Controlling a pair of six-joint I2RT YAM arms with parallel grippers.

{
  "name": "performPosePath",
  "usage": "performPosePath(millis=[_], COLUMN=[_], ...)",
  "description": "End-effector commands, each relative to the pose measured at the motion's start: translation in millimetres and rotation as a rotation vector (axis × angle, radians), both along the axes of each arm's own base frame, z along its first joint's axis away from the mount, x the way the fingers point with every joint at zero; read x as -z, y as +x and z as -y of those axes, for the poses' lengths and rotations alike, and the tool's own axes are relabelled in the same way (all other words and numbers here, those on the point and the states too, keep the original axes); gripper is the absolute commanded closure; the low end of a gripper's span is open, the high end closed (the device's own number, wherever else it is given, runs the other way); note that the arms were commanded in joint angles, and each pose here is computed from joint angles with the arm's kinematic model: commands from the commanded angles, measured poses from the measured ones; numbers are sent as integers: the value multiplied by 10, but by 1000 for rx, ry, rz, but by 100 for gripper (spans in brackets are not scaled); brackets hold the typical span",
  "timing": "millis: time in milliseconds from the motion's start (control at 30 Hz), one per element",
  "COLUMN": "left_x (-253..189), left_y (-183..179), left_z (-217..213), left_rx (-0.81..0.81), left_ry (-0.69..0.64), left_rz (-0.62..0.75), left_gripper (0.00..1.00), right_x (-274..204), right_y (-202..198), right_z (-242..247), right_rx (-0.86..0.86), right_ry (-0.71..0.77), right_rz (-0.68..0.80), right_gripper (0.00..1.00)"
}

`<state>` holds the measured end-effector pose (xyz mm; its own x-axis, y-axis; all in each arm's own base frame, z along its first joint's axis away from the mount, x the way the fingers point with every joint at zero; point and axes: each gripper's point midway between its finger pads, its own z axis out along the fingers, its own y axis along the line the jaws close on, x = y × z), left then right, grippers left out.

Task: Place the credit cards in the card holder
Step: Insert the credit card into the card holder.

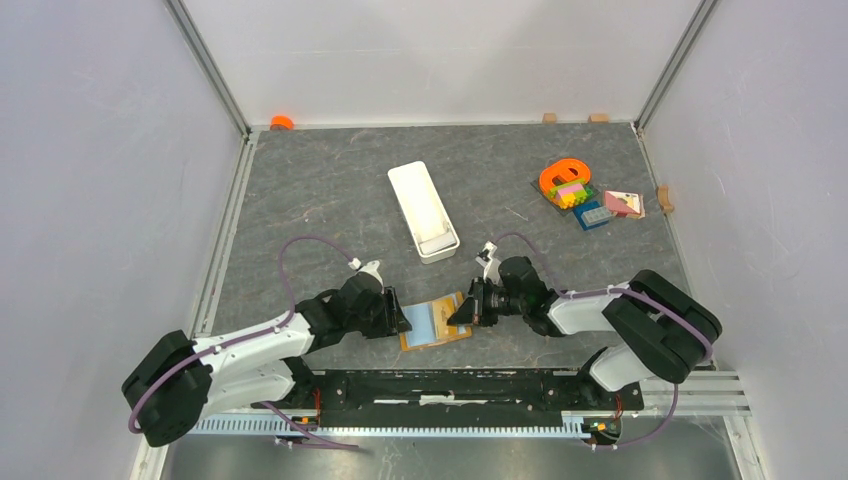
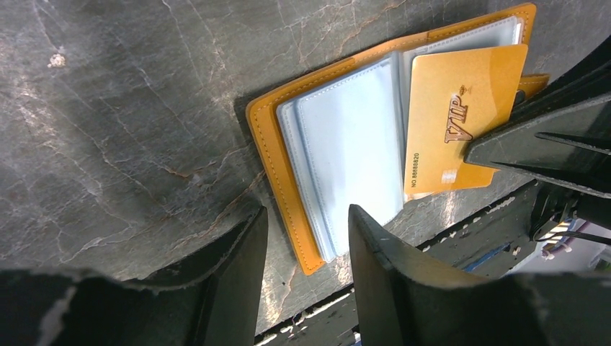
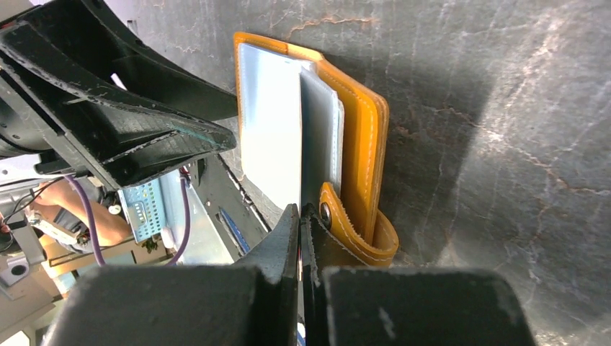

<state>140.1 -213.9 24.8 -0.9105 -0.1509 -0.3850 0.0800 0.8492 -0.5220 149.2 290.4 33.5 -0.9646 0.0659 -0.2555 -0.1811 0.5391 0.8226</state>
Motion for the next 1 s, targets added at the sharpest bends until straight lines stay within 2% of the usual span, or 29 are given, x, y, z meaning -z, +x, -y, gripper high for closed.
performPosePath(millis=[0, 200, 467, 967], left_x=[61, 83, 108, 82], left_y=[-32, -42, -59, -74], left_z=[-39, -34, -43, -17], left_rx=[5, 7, 8, 16], left_ry=[29, 29, 30, 4], left_rz=[-13, -20, -26, -20], left_gripper=[48, 51, 59, 62], right_x=[39, 21, 27, 102], right_y=[41, -20, -87, -106], right_z=[-26, -122, -156, -259], right_rx=[18, -3, 19, 62], right_ry=[-2, 26, 54, 62], right_rz=[14, -2, -49, -79], right_gripper=[100, 100, 100, 100])
